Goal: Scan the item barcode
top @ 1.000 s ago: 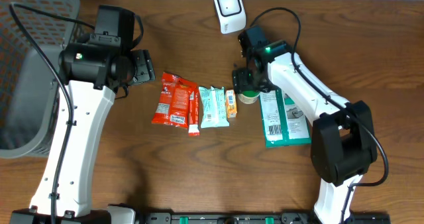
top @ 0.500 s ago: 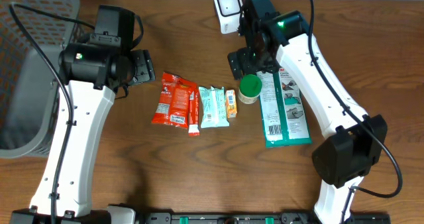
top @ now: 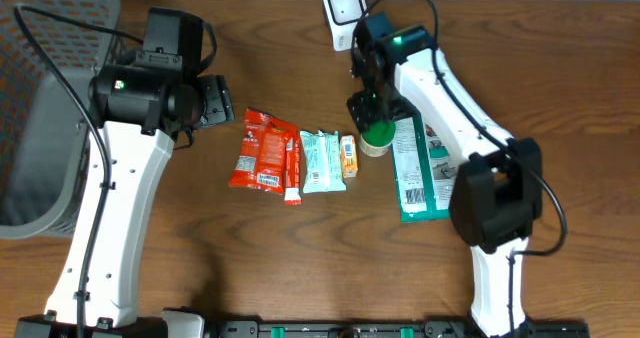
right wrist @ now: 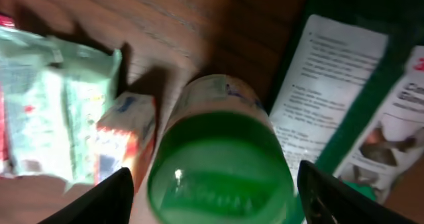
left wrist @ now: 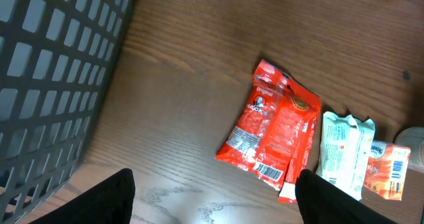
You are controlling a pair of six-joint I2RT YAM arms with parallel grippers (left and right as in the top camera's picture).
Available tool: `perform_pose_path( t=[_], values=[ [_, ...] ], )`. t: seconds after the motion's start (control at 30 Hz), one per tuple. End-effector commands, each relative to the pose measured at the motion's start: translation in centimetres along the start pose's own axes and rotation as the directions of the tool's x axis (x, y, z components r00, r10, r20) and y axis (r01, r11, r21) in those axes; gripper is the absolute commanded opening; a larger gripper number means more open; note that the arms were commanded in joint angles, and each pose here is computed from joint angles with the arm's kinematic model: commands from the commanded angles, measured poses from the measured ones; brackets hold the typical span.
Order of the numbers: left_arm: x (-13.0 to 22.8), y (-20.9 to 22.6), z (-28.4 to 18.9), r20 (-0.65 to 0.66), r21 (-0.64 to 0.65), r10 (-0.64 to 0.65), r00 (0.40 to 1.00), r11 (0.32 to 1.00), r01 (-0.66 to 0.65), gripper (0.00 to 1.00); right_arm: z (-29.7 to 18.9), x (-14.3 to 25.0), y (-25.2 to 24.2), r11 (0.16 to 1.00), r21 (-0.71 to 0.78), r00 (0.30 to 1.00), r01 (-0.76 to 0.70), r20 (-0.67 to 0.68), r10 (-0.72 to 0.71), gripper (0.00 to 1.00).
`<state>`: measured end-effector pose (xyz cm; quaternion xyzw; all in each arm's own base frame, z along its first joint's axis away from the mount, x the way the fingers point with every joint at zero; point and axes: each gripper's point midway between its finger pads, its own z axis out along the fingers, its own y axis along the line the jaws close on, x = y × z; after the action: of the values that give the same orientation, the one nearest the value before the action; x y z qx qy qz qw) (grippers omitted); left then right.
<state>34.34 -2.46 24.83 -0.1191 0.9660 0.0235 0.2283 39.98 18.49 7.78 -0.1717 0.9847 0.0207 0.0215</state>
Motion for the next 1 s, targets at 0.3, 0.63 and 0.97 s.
perform_pose_path(
  t=[0.3, 0.63, 0.97],
  values=[
    [0.1, 0.3, 0.1, -0.003, -0.016, -0.014, 1.0, 1.0, 0.014, 0.78, 3.3, 0.2, -0.4, 1.0, 0.007, 0.998, 0.009, -0.062, -0.008, 0.73],
    [0.1, 0.3, 0.1, -0.003, -0.016, -0.014, 1.0, 1.0, 0.014, 0.78, 3.9, 0.6, -0.4, 1.0, 0.008, 0.997, 0.008, -0.077, -0.008, 0.73],
    [0.2, 0.3, 0.1, -0.003, -0.016, -0.013, 1.0, 1.0, 0.013, 0.78, 3.9, 0.9, -0.3, 1.0, 0.008, 0.996, 0.01, -0.088, -0.01, 0.74]
  ],
)
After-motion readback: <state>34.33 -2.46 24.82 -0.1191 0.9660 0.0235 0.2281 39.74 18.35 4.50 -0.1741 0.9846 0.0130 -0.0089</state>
